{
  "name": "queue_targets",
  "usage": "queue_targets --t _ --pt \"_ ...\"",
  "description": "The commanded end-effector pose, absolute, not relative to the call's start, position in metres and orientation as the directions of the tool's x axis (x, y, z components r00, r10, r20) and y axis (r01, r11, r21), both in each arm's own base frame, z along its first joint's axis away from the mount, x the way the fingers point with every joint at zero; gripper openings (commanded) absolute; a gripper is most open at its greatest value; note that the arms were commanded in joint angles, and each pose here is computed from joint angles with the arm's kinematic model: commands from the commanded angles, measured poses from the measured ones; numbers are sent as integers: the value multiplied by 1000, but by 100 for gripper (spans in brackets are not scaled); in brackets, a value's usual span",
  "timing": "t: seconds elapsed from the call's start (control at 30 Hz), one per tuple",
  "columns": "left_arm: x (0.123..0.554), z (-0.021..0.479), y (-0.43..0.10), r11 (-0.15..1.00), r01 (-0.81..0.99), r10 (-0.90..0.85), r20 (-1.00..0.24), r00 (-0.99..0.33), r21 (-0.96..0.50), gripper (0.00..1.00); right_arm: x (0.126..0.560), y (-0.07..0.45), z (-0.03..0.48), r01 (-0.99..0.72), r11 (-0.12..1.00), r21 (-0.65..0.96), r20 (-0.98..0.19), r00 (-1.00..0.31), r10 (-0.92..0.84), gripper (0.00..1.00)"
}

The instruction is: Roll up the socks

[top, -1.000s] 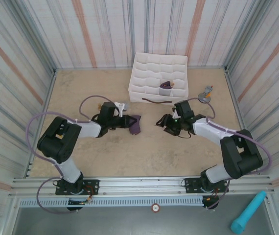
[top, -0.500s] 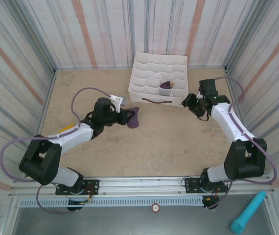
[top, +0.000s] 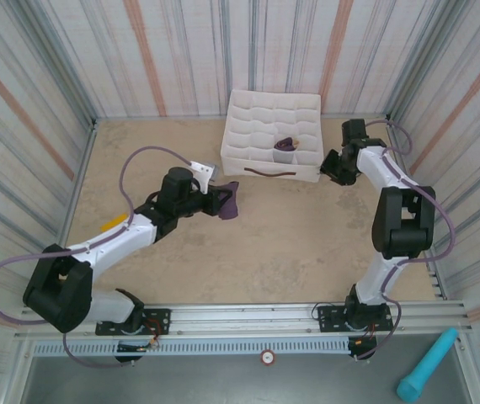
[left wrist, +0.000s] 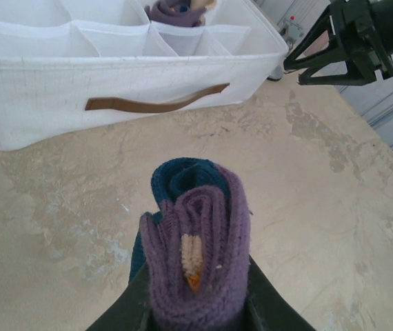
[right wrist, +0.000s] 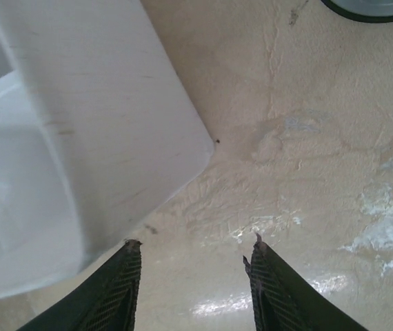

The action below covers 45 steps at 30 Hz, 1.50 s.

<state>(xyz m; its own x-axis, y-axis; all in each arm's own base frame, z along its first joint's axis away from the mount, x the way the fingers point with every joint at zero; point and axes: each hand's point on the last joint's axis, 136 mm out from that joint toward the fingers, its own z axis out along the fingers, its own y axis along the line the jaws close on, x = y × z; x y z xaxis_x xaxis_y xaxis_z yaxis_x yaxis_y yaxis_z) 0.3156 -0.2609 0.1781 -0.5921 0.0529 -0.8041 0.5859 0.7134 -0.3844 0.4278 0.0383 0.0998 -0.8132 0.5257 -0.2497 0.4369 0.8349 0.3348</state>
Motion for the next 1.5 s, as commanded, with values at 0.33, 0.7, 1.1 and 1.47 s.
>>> queue_targets --t 0.33,0.7,1.1,1.47 --pt "320 212 -261 713 634 82 -863 -499 -299 0 413 36 80 355 915 193 -269 -877 398 8" --pt "342 242 -277 691 678 76 -907 -414 -251 0 380 47 100 256 945 206 -287 -907 308 0" --pt "357 258 -286 684 700 98 -925 -368 -206 0 367 44 121 246 940 236 -340 -885 317 13" --pt "351 252 -285 678 698 87 -917 -389 -232 0 419 36 156 302 908 291 -399 -824 402 65"
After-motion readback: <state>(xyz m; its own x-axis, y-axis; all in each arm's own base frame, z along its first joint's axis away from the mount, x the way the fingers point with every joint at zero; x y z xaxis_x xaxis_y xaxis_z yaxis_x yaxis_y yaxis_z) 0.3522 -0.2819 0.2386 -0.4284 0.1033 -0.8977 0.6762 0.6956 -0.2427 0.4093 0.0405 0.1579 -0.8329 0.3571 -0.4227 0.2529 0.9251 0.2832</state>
